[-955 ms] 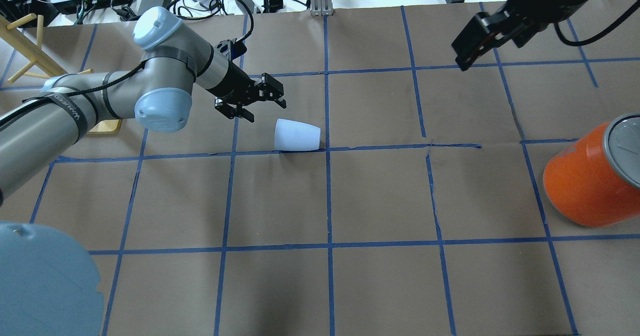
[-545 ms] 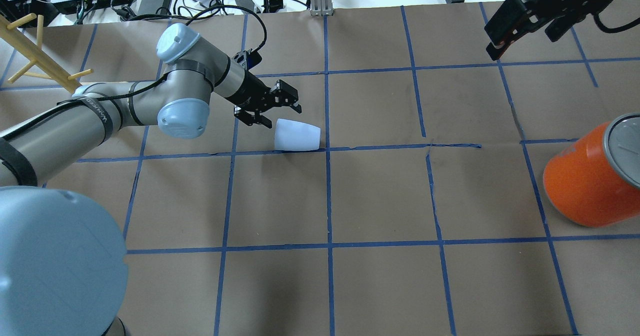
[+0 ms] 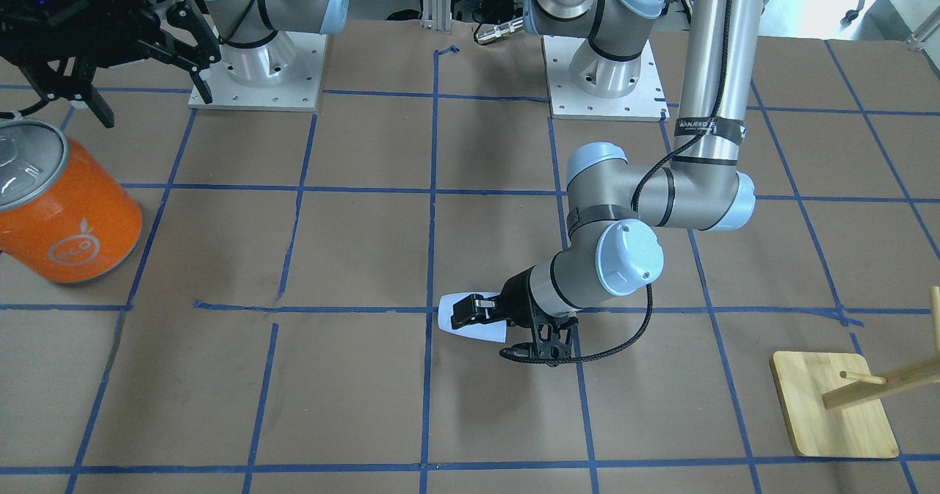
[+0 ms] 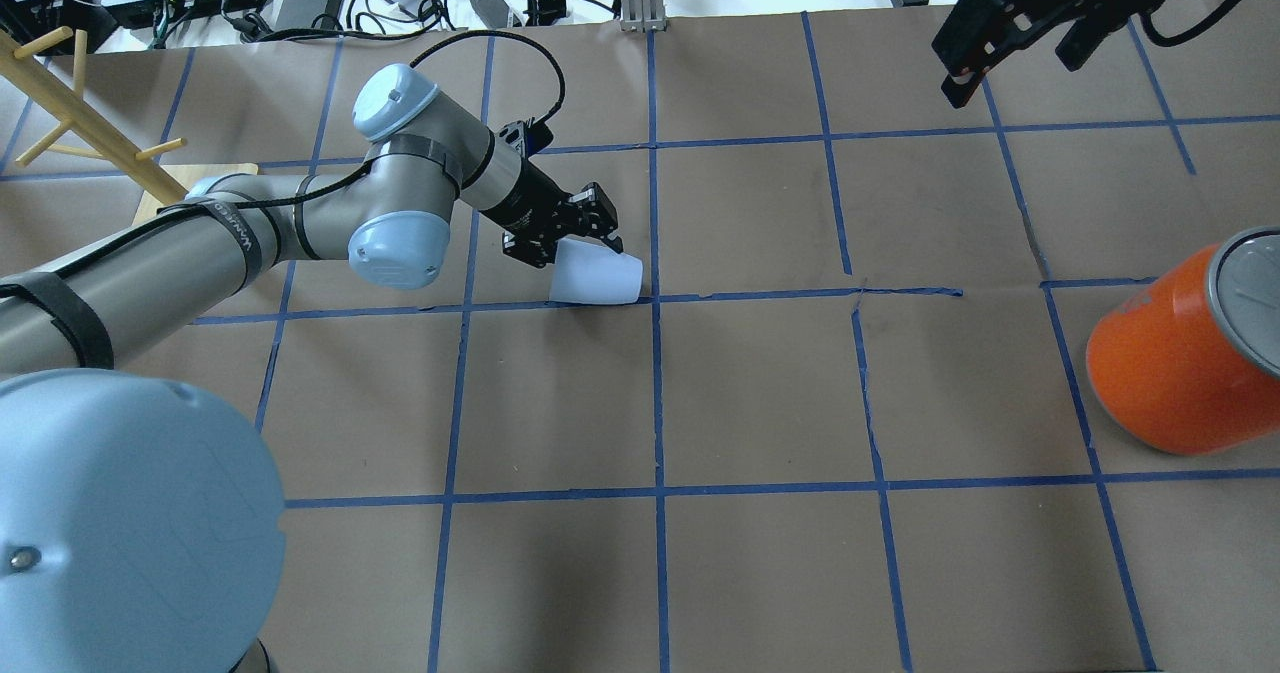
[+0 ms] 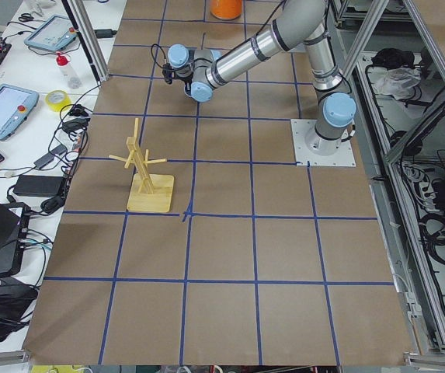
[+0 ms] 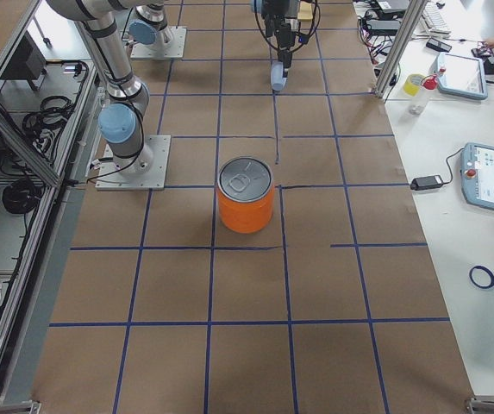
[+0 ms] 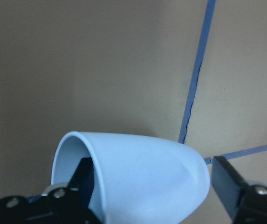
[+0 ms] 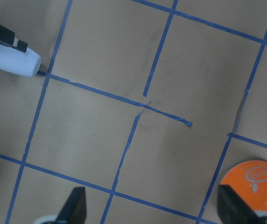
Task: Flip cup
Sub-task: 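Lift and rotate the cup upright with the left gripper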
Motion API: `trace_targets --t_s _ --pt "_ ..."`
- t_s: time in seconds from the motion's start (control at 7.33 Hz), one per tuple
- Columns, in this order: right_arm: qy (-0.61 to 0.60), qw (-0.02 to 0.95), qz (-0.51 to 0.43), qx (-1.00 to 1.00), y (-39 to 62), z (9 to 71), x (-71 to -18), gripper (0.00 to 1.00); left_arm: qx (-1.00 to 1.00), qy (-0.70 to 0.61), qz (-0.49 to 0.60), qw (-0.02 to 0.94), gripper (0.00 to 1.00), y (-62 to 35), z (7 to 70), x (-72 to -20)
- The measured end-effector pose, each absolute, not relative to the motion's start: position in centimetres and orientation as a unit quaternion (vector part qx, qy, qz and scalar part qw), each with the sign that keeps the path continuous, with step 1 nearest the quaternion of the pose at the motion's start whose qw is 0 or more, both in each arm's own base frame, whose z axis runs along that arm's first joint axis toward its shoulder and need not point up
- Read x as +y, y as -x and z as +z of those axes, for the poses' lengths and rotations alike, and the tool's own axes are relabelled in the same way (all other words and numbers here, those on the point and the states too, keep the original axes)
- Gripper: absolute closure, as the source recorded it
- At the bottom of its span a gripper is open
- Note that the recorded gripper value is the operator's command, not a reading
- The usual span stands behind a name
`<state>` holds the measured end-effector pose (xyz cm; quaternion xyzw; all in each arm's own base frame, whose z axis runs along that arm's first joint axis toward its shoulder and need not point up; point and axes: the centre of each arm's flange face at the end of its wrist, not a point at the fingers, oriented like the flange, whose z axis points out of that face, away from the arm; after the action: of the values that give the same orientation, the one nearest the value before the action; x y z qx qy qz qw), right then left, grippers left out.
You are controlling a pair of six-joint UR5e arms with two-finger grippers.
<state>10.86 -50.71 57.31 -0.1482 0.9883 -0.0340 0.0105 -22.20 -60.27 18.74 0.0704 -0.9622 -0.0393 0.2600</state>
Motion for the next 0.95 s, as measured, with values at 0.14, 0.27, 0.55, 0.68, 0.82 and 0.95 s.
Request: trace_targets --t_s 0.14,0.27,0.55,0.68,0.82,0.95 --pt "0.124 0.010 -0.034 0.992 -10.9 57.3 -51.1 0.00 -0.963 -0.073 -0.036 0.256 1.00 22.2 19.0 -60.5" --pt "0.108 0.010 -0.034 0.993 -11.1 57.1 -51.3 0.00 -0.966 -0.077 -0.030 0.245 1.00 22.0 19.5 -60.7" --pt "0.098 0.001 -0.044 0.994 -12.6 56.2 -52.3 0.00 -0.978 -0.100 0.011 0.184 1.00 20.9 22.6 -62.8" --pt "0.101 -0.012 -0.043 0.994 -13.3 55.5 -52.7 0.00 -0.983 -0.105 0.040 0.143 1.00 20.1 24.8 -64.3" --pt "0.104 -0.019 -0.044 0.993 -13.6 55.1 -53.0 0.00 -0.987 -0.098 0.066 0.109 1.00 19.5 26.9 -65.4" --pt "0.104 -0.022 -0.051 0.993 -13.6 55.0 -53.2 0.00 -0.990 -0.078 0.091 0.078 1.00 18.8 28.7 -66.2"
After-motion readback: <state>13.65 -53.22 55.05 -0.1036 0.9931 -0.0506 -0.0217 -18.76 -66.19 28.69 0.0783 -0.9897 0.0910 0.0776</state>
